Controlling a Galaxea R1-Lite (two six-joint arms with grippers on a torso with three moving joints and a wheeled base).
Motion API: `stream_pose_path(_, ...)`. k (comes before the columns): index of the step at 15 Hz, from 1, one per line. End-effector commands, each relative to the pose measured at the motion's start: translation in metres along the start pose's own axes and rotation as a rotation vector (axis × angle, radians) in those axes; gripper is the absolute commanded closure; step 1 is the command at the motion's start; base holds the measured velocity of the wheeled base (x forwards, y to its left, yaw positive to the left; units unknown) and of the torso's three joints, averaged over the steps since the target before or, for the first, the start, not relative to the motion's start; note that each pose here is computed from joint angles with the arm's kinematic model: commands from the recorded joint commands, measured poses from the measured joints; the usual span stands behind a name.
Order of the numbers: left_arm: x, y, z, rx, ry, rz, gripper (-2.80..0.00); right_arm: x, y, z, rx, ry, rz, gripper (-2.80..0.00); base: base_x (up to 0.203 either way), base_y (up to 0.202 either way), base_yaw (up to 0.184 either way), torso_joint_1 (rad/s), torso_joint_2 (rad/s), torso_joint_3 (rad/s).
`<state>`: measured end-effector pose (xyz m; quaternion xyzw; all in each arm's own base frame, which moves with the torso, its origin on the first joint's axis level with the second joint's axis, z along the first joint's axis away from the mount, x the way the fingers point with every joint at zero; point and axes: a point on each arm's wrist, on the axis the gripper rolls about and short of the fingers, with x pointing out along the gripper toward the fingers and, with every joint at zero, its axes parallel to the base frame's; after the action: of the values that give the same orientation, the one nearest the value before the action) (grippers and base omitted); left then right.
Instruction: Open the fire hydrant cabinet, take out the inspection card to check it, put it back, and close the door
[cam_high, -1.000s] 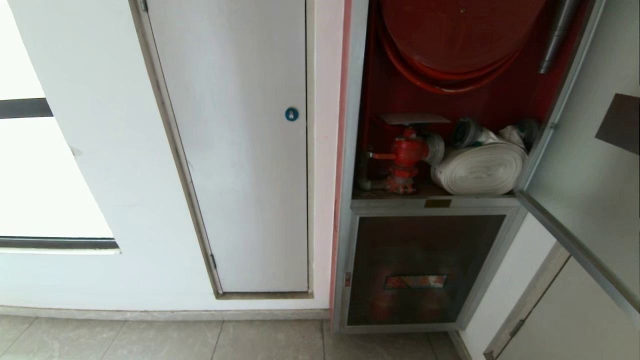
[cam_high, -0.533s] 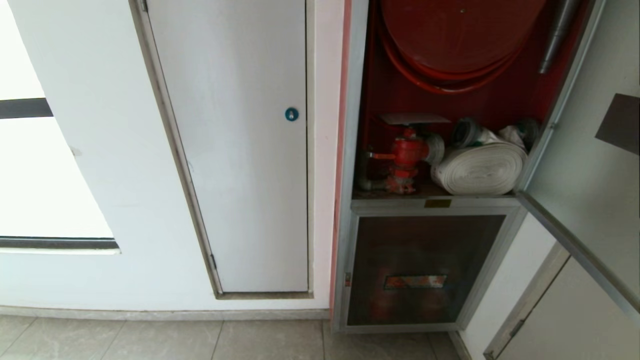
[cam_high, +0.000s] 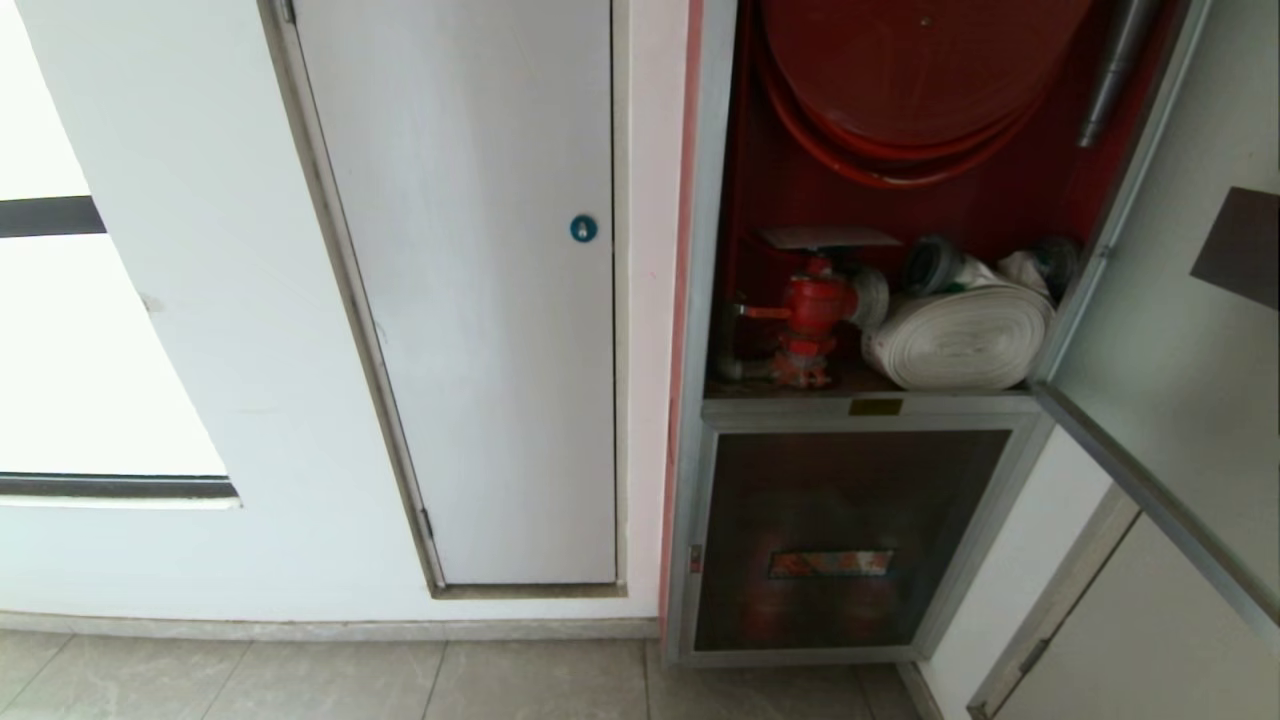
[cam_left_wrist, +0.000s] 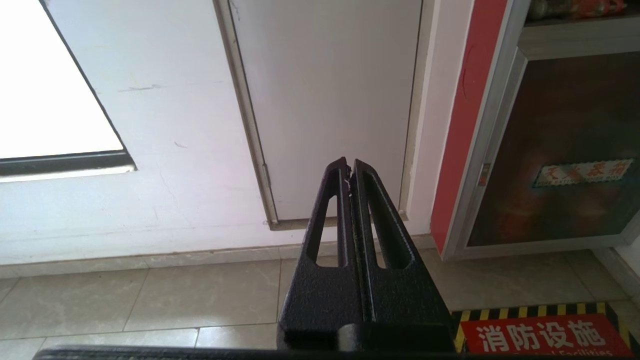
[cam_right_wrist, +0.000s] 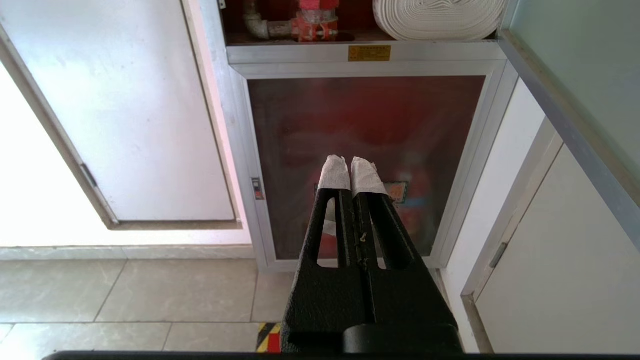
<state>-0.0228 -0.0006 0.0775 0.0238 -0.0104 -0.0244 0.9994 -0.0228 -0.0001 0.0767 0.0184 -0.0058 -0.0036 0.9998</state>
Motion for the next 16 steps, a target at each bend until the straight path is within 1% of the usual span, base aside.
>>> stream_pose_path(1,0.0009,-0.0001,-0.0034,0.001,0.013,0.0,0.0,0.0003,0.0,-0.0007,0.0,0.004,0.0,0.0,0.0,0.0,0.0,0.0,0.0,0.0)
stream_pose_path(6,0.0009,-0.0001,-0.0034,0.001,0.013,0.0,0.0,0.0003,0.0,-0.0007,0.0,0.004,0.0,0.0,0.0,0.0,0.0,0.0,0.0,0.0)
stream_pose_path(7,0.0009,-0.0001,-0.0034,0.001,0.012,0.0,0.0,0.0003,0.0,-0.0007,0.0,0.004,0.0,0.0,0.097,0.0,0.002,-0.002,0.0,0.002)
stream_pose_path(16,0.0009,-0.0001,-0.0034,0.001,0.012,0.0,0.0,0.0003,0.0,-0.0007,0.0,0.004,0.0,0.0,0.194,0.0,0.0,0.006,0.0,-0.001)
